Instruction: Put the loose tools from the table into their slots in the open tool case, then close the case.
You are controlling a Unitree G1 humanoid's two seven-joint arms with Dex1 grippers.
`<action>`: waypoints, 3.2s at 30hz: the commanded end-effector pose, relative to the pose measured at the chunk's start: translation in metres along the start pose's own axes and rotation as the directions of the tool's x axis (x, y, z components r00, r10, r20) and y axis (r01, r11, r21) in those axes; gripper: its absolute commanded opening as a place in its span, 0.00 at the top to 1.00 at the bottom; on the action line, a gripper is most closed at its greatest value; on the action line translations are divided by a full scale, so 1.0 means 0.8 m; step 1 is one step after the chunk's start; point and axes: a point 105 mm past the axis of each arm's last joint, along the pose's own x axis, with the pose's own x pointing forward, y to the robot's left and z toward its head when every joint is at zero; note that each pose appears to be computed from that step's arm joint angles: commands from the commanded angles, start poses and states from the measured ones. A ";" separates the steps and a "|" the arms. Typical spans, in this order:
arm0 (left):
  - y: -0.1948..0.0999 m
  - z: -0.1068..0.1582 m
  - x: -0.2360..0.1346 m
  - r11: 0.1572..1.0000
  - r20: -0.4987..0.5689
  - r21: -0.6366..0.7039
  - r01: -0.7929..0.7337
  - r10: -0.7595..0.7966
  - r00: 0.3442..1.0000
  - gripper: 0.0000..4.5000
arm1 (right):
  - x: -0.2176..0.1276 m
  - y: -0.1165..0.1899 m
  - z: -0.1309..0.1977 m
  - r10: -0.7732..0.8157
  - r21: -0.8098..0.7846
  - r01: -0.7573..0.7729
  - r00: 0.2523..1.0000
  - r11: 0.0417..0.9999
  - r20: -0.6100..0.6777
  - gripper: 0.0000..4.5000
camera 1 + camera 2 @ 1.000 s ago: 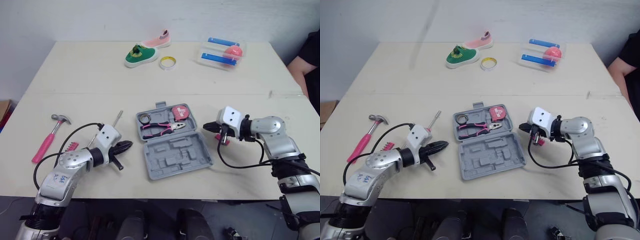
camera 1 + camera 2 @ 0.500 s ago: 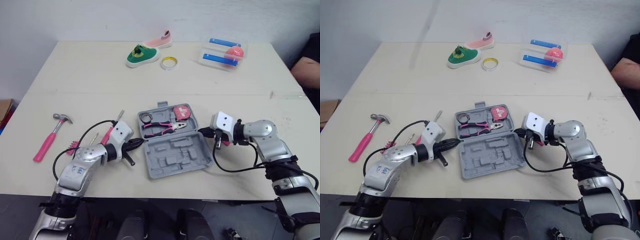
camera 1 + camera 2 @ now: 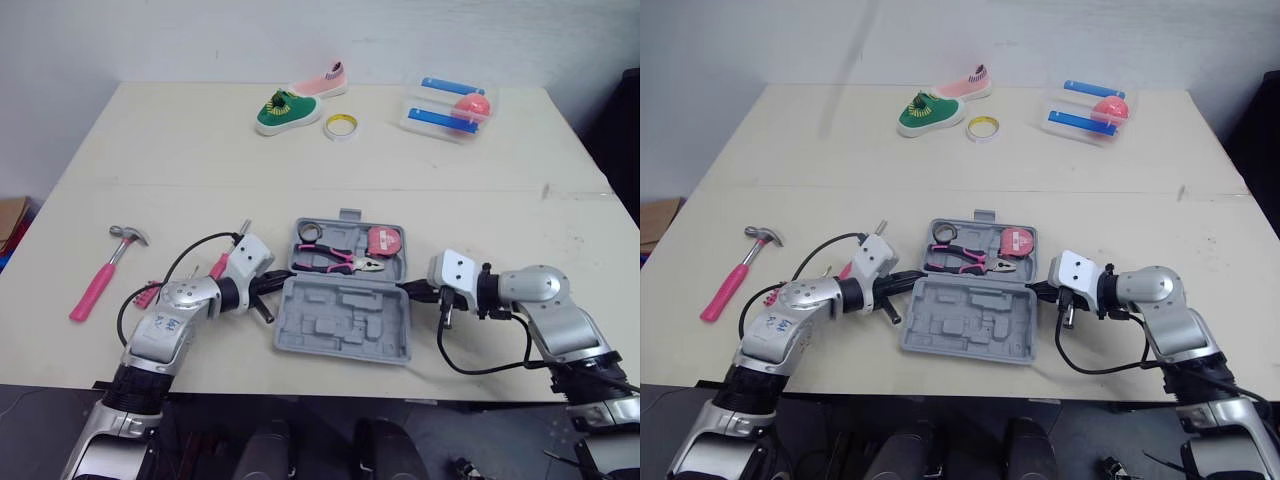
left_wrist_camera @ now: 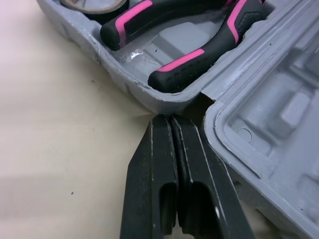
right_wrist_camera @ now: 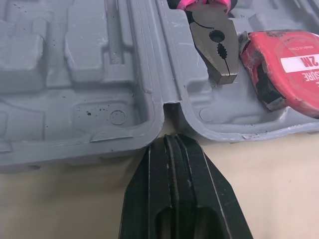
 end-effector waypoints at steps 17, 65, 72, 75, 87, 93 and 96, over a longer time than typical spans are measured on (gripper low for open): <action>0.017 0.054 -0.144 0.986 0.167 0.161 -0.033 0.006 0.986 0.99 | -0.126 -0.035 0.010 -0.255 -0.014 0.260 0.955 0.966 0.153 1.00; 0.042 -0.042 -0.253 0.888 -0.219 -0.197 -0.416 0.373 0.901 0.00 | -0.126 0.019 0.048 -0.199 0.054 0.200 0.832 0.978 0.518 0.00; 0.040 -0.058 -0.224 0.870 -0.275 -0.201 -0.451 0.391 0.878 0.00 | -0.122 0.023 0.052 -0.182 0.051 0.184 0.819 0.982 0.544 0.00; 0.043 -0.062 -0.222 0.855 -0.281 -0.194 -0.481 0.421 0.862 0.00 | -0.119 0.029 0.057 -0.153 0.034 0.161 0.817 0.986 0.556 0.00; 0.037 -0.064 -0.190 0.871 -0.304 -0.223 -0.438 0.365 0.880 0.00 | -0.110 0.047 0.080 -0.072 -0.023 0.108 0.788 0.994 0.611 0.00; 0.042 -0.075 -0.180 0.842 -0.363 -0.265 -0.469 0.364 0.858 0.00 | -0.109 0.050 0.085 -0.059 -0.034 0.102 0.783 0.994 0.619 0.00; 0.038 -0.093 -0.179 0.828 -0.412 -0.295 -0.477 0.340 0.845 0.27 | -0.109 0.050 0.086 -0.061 -0.036 0.105 0.783 0.994 0.618 0.00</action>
